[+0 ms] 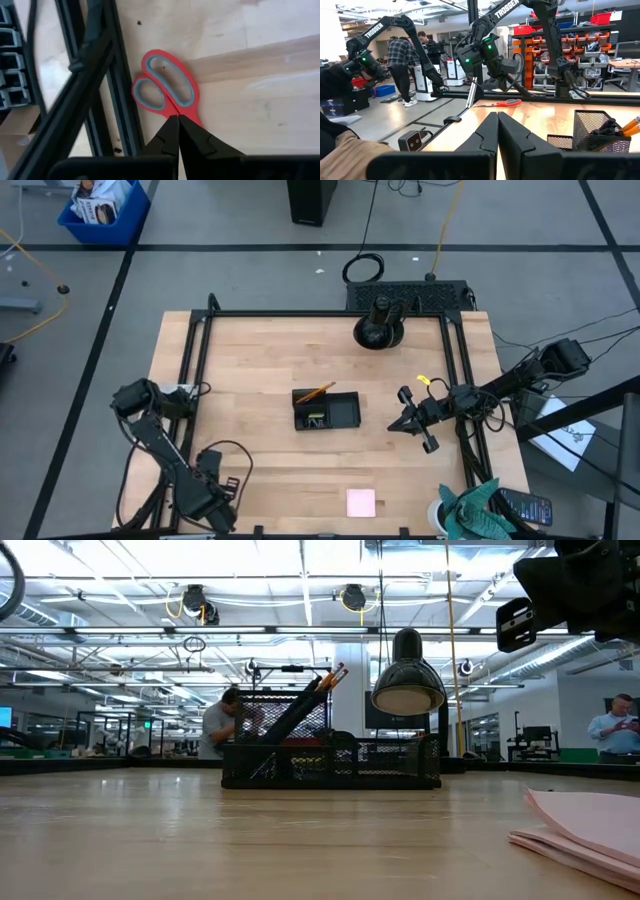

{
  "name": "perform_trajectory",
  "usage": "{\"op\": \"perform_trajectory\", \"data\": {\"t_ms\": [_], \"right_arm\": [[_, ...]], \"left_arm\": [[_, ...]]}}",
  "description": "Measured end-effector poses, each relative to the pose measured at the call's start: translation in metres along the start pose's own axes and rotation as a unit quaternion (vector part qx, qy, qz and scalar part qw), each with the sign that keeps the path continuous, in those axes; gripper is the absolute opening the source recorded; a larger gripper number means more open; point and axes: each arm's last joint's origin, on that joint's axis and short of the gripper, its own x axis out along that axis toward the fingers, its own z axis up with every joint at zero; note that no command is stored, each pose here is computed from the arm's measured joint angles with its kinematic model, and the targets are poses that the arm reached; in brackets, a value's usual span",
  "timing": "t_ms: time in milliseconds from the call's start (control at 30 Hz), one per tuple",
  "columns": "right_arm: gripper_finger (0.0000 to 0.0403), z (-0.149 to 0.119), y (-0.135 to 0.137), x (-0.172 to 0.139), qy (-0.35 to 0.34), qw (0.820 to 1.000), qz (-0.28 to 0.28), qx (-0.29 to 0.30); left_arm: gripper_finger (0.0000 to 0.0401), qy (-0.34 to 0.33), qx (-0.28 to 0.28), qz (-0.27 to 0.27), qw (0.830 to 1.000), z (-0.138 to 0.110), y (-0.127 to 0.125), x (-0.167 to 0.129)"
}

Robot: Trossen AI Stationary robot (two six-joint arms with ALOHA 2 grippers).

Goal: Pick and place office supplies into organizer
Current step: Put the red scissors into the black desk organizer

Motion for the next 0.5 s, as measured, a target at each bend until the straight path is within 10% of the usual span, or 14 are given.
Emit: {"op": "perform_trajectory", "data": {"t_ms": [500], "right_arm": [[0.0004,0.001,0.000,0.000,-0.004,1.000,0.000,0.000]], "left_arm": [[0.0013,-0.003,0.014,-0.016,1.000,0.004,-0.006,0.049]]}}
